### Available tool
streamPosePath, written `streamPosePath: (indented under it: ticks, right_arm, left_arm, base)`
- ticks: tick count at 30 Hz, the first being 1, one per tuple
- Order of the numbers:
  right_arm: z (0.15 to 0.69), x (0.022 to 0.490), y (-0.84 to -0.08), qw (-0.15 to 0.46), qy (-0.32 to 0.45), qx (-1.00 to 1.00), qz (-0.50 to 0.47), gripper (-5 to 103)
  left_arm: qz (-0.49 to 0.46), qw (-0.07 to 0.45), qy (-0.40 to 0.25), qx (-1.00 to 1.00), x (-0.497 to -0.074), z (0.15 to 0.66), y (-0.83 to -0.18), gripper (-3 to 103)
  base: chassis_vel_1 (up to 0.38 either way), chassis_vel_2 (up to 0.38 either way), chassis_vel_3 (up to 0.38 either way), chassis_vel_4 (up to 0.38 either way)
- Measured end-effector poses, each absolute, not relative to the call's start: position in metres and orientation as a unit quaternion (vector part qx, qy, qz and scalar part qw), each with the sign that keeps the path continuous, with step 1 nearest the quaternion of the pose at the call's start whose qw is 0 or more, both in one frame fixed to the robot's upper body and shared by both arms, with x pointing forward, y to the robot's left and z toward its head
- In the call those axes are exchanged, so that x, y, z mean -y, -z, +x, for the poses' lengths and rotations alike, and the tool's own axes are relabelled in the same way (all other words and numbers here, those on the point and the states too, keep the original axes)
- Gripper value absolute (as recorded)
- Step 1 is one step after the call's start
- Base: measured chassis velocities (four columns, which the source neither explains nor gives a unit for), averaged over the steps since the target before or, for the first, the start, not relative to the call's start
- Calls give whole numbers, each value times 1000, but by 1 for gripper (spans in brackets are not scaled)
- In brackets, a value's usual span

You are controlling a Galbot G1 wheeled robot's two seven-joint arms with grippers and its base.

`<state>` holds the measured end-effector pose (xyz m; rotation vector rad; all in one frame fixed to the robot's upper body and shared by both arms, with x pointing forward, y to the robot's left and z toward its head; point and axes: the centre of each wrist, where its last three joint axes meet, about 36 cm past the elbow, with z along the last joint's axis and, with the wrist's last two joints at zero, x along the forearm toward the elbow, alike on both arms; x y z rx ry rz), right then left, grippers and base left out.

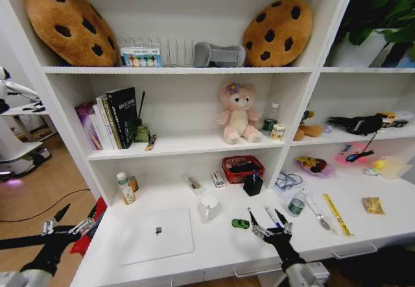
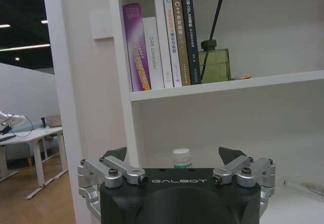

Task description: Organize the objects on the table.

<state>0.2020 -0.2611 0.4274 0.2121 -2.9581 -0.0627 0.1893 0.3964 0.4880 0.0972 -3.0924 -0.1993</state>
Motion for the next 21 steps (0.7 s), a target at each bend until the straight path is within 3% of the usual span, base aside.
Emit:
streamPosePath:
  ticks: [6, 9, 10, 13, 21]
  right_arm:
    - [214, 285, -436, 95, -13, 986, 135, 100]
    - [234, 317, -445, 70, 3, 961, 268, 100]
    - [234, 317, -445, 70, 3, 961, 268, 100]
    - [275, 371, -443, 58, -34, 919, 387, 100]
    - [313, 442, -427, 91, -50, 910, 401, 100]
  left_arm:
    - [37, 19, 55, 998, -394, 186, -479, 100]
    - [42, 21, 54, 997, -397, 186, -475, 100]
    - [42, 21, 54, 997, -397, 186, -475, 100]
    - [45, 23, 52, 997, -396, 185, -472, 100]
    - [58, 34, 50, 996, -395, 180, -462, 100]
  base:
    - [0, 0, 0, 0]
    - [0, 0, 0, 0]
    - [0, 0, 0, 0]
    - [0, 0, 0, 0]
    - [0, 0, 0, 0]
